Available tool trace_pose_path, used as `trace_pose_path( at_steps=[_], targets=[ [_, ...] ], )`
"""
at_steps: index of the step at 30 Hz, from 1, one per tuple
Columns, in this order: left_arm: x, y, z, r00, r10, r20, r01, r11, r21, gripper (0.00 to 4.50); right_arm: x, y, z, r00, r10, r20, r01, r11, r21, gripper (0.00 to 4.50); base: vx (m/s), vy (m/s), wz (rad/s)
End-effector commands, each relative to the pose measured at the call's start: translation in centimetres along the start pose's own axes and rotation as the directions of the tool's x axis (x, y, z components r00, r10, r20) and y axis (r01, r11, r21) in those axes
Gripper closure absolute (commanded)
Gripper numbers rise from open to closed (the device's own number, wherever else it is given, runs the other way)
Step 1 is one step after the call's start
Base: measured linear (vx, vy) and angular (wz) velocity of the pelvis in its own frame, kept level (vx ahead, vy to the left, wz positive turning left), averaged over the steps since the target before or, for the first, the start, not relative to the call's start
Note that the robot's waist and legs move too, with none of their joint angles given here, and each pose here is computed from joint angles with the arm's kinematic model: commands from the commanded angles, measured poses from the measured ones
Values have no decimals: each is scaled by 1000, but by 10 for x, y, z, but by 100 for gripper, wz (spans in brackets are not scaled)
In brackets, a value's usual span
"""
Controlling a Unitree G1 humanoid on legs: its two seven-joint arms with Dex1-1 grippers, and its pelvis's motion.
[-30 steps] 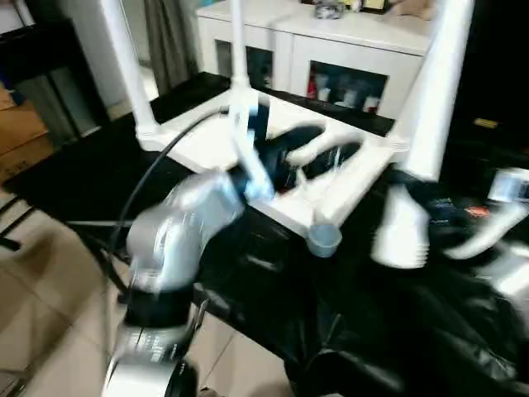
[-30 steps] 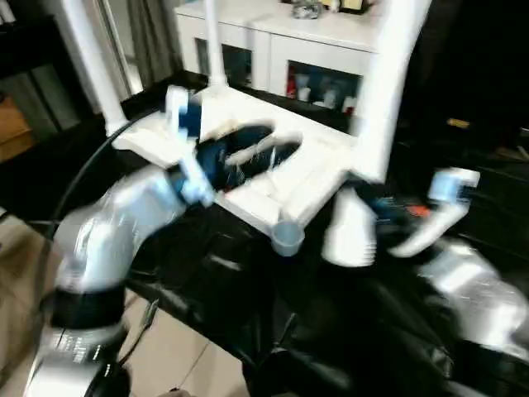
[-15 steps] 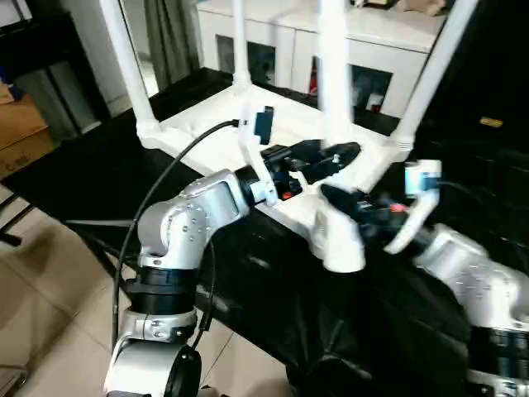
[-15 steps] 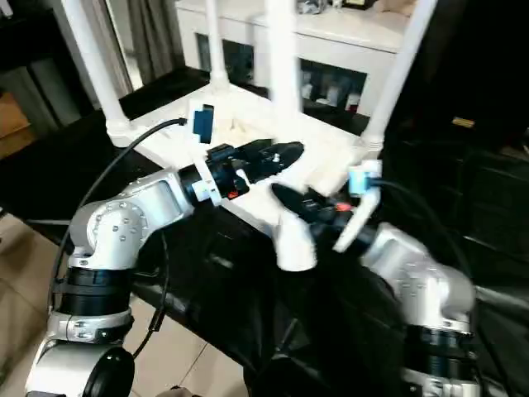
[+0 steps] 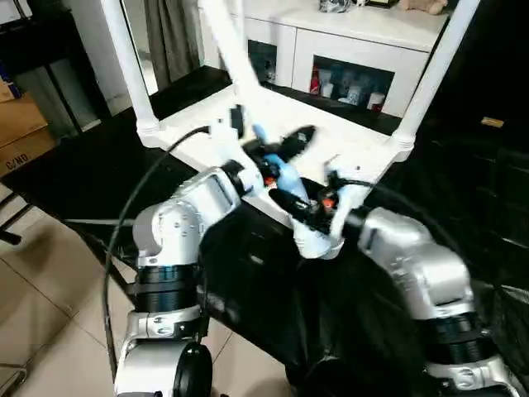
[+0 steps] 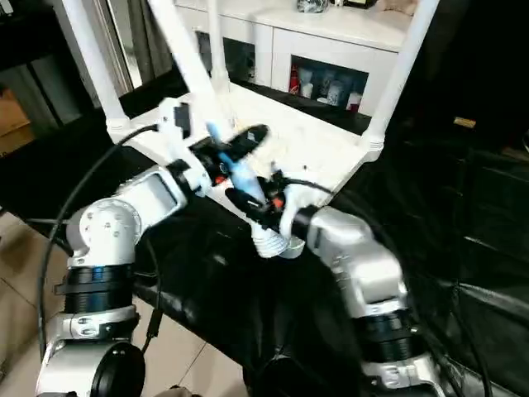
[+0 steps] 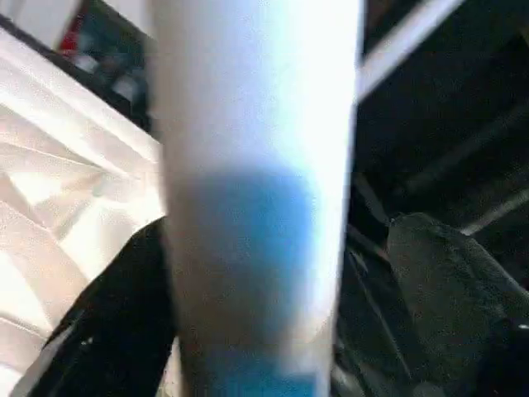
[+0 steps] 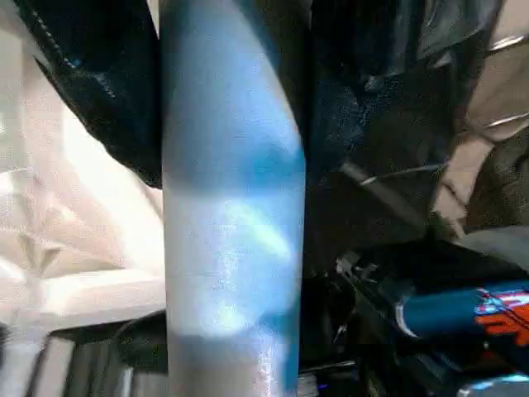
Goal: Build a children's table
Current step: Pick table leg
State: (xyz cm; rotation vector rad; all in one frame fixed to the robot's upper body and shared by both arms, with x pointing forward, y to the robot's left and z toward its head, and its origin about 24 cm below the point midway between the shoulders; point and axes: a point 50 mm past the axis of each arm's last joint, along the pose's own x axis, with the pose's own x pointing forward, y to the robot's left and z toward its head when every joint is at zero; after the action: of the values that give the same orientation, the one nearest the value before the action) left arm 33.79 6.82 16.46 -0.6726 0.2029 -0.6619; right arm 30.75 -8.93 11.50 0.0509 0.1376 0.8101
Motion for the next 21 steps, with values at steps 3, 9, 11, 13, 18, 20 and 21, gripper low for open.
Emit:
trace_pose_path(
  at_steps=[3,9,11,13,18,20,21],
  targets=[
    [4,-1,6,997,69,33,-70,997,23,79,5,1,12,999,-22,33,23,999,-42,267,0,0,0],
    [7,-2,0,994,106,6,-106,992,70,129,10,2,17,998,-35,48,39,996,-75,267,0,0,0],
    [8,-3,1,994,110,6,-110,990,85,153,10,2,18,998,-39,55,43,997,-70,267,0,0,0],
    [8,-3,1,994,113,10,-113,990,87,160,10,2,19,997,-42,58,46,997,-68,267,0,0,0],
    [9,-8,3,998,54,12,-55,986,156,210,11,2,22,996,-40,76,44,998,-54,211,0,0,0],
    [9,-10,6,1000,23,18,-25,985,171,226,9,2,22,996,-23,84,24,1000,-10,197,0,0,0],
    [8,-13,9,1000,-19,16,16,983,186,239,6,1,24,996,10,88,-12,1000,26,194,0,0,0]
  ],
)
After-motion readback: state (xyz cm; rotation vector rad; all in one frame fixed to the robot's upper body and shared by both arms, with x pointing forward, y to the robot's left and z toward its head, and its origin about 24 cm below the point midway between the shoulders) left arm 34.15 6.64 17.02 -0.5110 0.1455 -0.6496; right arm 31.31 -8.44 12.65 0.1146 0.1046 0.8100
